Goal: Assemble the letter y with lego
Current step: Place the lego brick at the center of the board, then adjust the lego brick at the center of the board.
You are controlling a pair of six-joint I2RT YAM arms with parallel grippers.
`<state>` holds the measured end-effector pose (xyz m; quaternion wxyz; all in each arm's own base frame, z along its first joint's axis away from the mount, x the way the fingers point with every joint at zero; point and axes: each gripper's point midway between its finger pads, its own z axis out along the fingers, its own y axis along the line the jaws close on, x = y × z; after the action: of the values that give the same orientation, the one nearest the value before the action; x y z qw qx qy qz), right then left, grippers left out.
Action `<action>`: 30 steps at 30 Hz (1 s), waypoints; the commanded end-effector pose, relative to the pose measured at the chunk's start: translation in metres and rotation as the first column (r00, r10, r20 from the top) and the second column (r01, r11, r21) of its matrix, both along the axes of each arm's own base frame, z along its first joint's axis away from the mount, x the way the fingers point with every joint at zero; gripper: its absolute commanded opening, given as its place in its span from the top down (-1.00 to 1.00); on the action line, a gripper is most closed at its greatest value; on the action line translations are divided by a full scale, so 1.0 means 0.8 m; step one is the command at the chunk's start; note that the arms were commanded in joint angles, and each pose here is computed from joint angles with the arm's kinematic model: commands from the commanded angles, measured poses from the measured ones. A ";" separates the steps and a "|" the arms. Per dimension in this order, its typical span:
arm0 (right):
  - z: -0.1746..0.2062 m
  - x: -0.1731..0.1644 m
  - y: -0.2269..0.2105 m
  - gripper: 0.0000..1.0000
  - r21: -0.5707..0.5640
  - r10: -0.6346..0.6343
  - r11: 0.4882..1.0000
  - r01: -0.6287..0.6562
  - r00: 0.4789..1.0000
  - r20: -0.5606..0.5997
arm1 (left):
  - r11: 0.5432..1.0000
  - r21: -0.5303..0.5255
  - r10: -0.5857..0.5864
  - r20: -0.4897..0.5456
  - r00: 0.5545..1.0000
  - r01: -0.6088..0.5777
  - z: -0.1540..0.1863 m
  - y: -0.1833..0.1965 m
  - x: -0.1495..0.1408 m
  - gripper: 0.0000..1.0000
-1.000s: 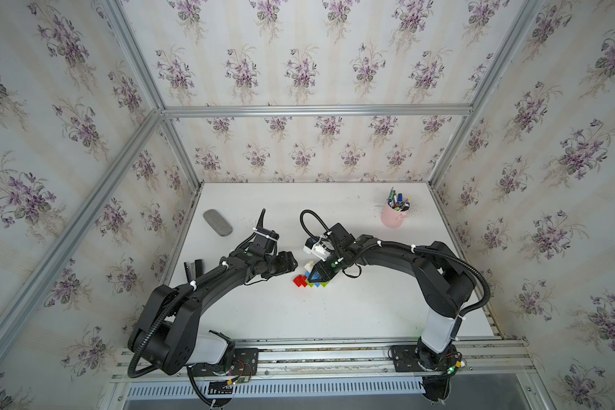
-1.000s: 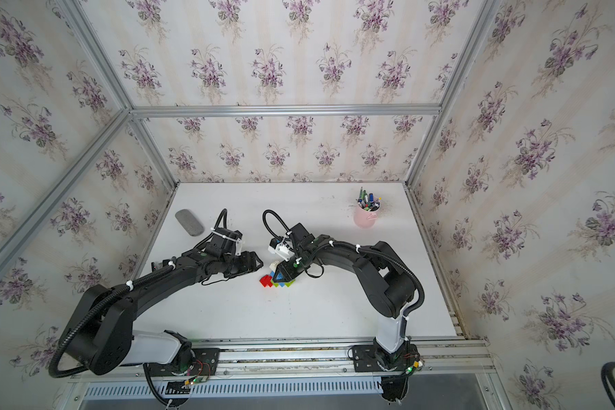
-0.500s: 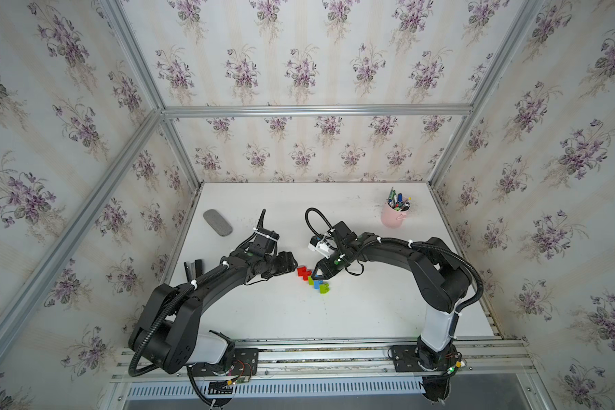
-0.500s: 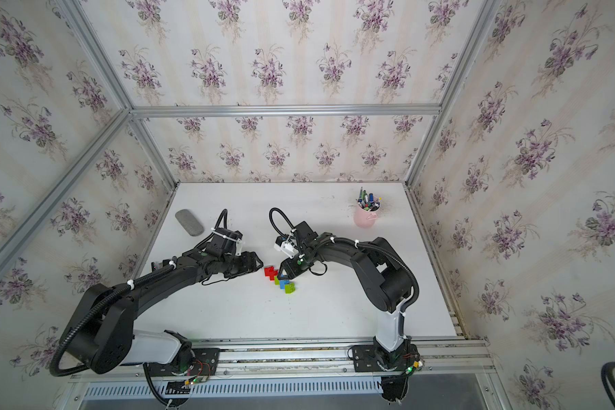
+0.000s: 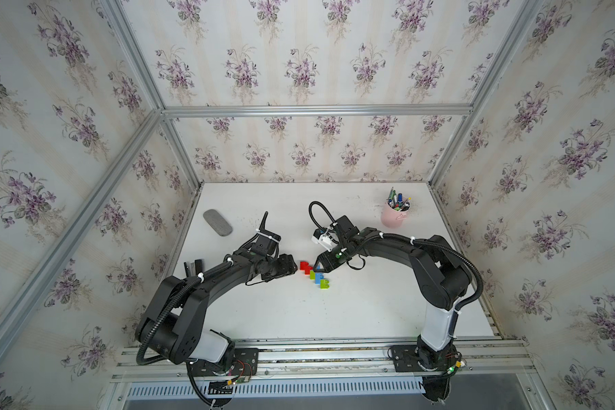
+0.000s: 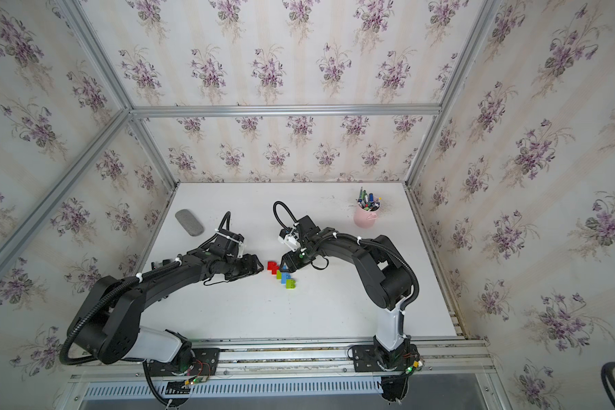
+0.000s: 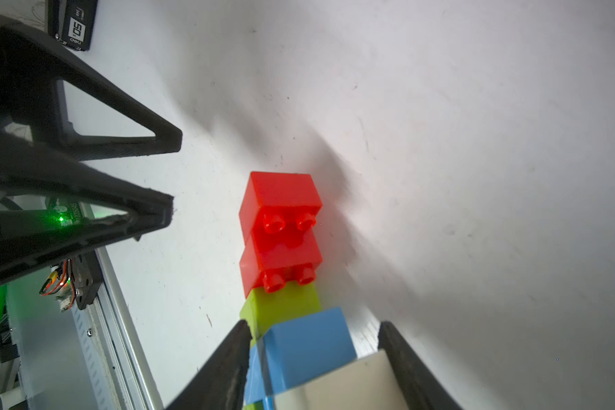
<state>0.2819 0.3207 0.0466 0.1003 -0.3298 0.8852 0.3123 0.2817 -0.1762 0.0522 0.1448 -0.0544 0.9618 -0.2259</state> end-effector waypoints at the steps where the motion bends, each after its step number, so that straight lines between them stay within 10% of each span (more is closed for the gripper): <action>1: 0.007 0.007 -0.010 -0.18 -0.032 -0.035 0.999 0.036 0.999 0.030 | 1.000 -0.003 -0.012 0.007 1.000 0.012 0.002 -0.001 0.000 -0.46; 4: 0.016 0.014 -0.019 -0.25 -0.050 -0.072 0.996 0.076 0.995 0.069 | 1.000 -0.006 -0.014 0.009 1.000 0.014 0.004 -0.002 -0.001 -0.46; 5: 0.018 0.015 -0.022 -0.97 -0.057 -0.086 0.994 0.090 0.993 0.082 | 1.000 -0.007 -0.016 0.011 1.000 0.016 0.004 -0.002 -0.001 -0.46; 6: 0.021 0.017 -0.024 -0.99 -0.059 -0.096 0.993 0.102 0.991 0.094 | 1.000 -0.007 -0.016 0.010 1.000 0.016 0.004 -0.002 -0.001 -0.46; 30: -0.006 -0.059 -0.036 -0.91 -0.212 -0.245 0.930 0.300 0.936 0.251 | 1.000 -0.007 -0.021 0.014 1.000 0.021 0.005 -0.005 -0.006 -0.46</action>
<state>0.2277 0.2881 0.0419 0.1843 -0.2596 0.9360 0.1501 0.2770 -0.1799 0.0571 0.1489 -0.0461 0.9600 -0.2326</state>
